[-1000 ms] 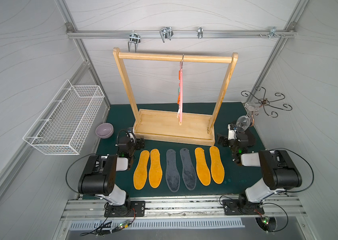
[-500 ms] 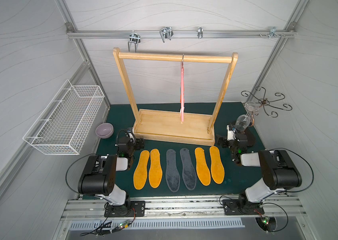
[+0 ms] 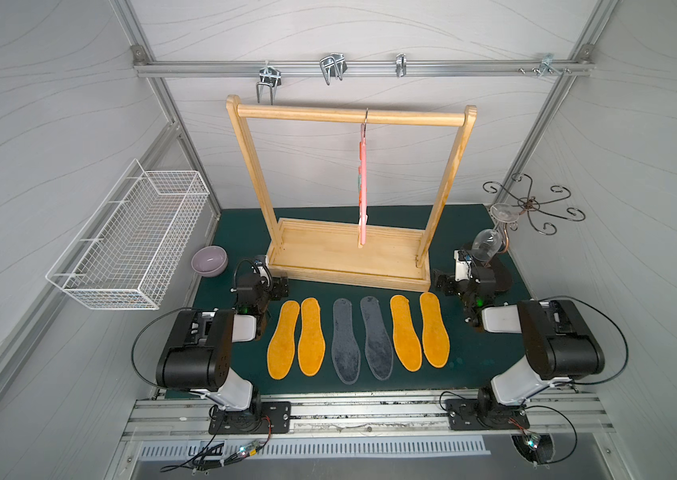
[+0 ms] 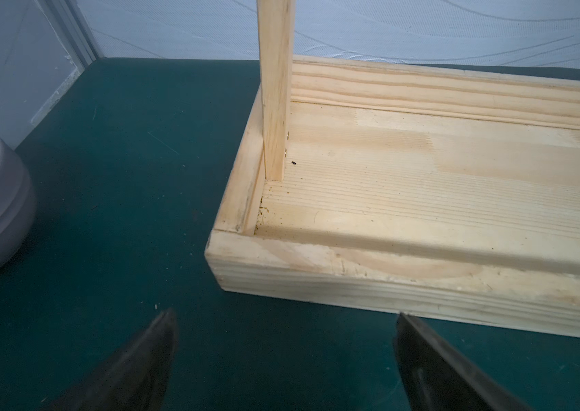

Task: Take the shoe insoles off the hanger
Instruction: Reset both arms

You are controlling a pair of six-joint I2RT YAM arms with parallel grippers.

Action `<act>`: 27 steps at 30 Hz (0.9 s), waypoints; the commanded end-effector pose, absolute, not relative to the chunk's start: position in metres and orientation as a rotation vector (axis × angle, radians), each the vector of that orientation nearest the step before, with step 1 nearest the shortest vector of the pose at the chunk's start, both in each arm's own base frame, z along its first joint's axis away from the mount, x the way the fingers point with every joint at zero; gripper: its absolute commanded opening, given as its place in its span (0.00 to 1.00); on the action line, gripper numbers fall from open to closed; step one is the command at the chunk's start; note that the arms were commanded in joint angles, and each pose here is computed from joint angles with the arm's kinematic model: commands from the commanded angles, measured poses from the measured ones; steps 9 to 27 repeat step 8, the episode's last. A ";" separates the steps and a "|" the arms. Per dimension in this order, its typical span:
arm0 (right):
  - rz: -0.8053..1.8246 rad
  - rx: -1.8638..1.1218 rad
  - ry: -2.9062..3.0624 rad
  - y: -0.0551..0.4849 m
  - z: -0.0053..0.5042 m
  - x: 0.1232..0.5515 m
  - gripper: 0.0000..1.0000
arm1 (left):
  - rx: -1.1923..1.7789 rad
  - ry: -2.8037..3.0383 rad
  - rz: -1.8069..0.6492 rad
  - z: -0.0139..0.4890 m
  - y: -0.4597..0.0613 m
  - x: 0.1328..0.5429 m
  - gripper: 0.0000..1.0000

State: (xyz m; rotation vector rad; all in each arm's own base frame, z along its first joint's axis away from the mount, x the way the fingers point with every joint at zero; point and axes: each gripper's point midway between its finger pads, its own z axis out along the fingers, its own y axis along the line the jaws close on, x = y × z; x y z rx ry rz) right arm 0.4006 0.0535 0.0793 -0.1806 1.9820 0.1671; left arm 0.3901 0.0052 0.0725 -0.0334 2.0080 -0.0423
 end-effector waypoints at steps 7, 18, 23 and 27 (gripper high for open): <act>0.168 -0.198 1.982 0.056 0.082 0.402 0.99 | -0.049 1.945 -0.047 0.090 0.007 0.400 1.00; 0.175 -0.198 1.983 0.055 0.081 0.401 0.99 | -0.050 1.939 -0.046 0.092 0.007 0.400 1.00; 0.175 -0.198 1.983 0.055 0.081 0.401 0.99 | -0.050 1.939 -0.046 0.092 0.007 0.400 1.00; 0.175 -0.198 1.983 0.055 0.081 0.401 0.99 | -0.050 1.939 -0.046 0.092 0.007 0.400 1.00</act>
